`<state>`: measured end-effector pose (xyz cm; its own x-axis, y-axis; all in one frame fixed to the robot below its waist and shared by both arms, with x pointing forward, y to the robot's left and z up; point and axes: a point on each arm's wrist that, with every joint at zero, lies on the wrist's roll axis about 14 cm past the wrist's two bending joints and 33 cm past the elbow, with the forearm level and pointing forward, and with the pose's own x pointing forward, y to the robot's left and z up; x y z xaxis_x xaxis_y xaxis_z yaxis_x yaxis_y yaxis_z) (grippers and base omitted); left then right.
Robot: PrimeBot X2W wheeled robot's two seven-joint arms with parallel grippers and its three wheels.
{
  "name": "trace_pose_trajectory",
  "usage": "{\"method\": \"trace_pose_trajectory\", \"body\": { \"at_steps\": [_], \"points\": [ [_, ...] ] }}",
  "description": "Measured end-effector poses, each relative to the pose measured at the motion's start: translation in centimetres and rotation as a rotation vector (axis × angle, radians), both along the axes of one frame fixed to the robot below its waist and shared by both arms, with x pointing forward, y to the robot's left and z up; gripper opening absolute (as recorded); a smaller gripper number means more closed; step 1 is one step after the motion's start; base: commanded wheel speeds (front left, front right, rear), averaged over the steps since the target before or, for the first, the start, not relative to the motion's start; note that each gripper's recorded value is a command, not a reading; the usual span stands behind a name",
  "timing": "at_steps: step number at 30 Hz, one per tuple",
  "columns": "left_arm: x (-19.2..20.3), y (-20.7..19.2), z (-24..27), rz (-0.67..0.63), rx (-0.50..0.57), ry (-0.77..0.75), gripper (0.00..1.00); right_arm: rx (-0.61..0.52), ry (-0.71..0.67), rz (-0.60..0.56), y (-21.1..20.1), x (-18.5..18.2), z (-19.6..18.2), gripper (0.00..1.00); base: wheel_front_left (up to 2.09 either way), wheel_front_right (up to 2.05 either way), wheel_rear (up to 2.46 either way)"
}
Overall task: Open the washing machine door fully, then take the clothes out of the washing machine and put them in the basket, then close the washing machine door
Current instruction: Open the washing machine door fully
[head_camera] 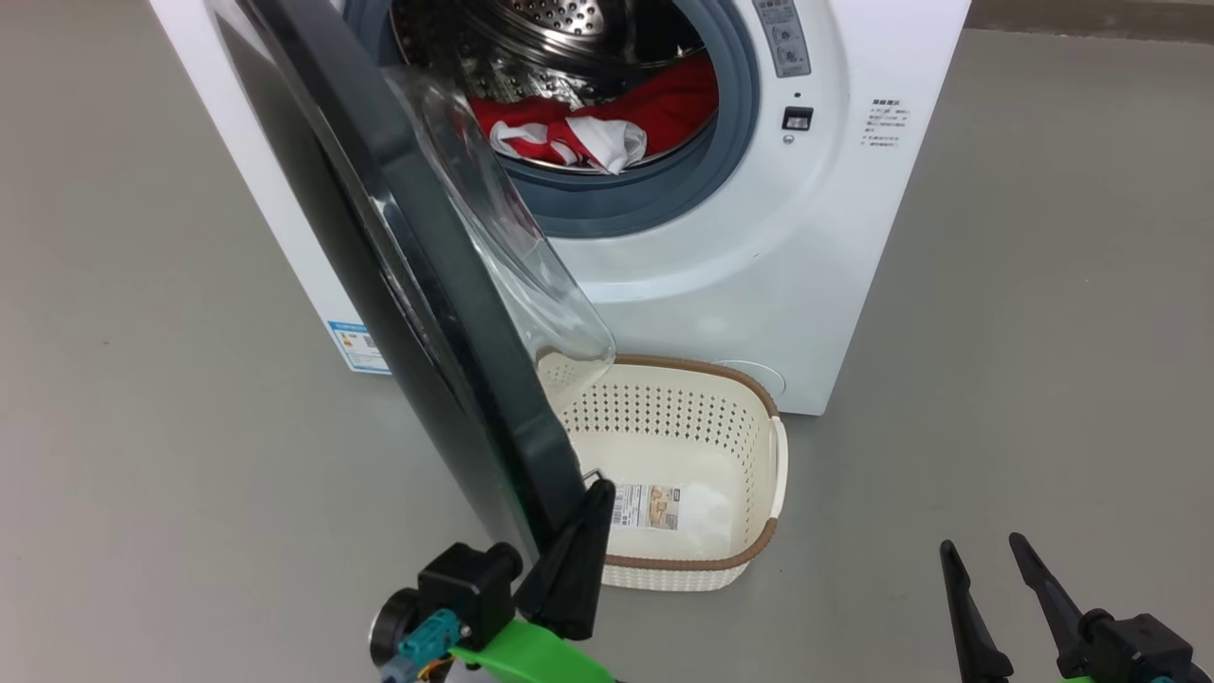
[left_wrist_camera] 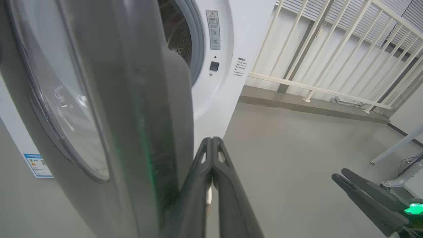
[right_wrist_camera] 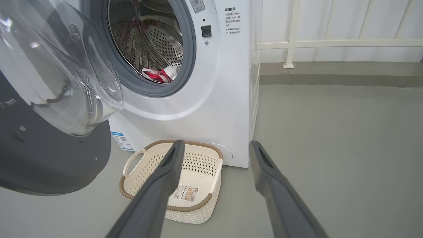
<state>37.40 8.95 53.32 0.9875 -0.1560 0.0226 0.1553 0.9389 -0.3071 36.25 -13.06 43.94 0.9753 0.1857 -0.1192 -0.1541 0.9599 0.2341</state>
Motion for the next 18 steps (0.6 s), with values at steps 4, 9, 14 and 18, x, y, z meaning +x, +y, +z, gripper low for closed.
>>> {"method": "trace_pose_trajectory", "body": {
  "at_steps": [4, 9, 14, 18],
  "points": [
    [-0.2, 0.5, -0.1, 0.02, -0.004, 0.002, 0.0, 0.0, -0.002, 0.004, 0.1, 0.1, 0.0, 1.0, 0.0, 0.0, 0.0],
    [-1.0, 2.0, -0.4, 0.076, -0.016, 0.005, 0.0, -0.001, -0.006, 0.013, 0.4, 0.3, 0.2, 1.0, 0.0, 0.0, 0.0],
    [-2.2, 3.9, -0.7, 0.139, -0.018, 0.006, 0.0, -0.001, -0.007, 0.036, 1.1, 0.7, 0.2, 1.0, 0.0, 0.0, 0.0],
    [-2.9, 5.8, -1.0, 0.205, -0.007, 0.012, 0.0, -0.006, -0.009, 0.055, 1.7, 0.9, 0.2, 1.0, 0.0, 0.0, 0.0]
  ]
}}
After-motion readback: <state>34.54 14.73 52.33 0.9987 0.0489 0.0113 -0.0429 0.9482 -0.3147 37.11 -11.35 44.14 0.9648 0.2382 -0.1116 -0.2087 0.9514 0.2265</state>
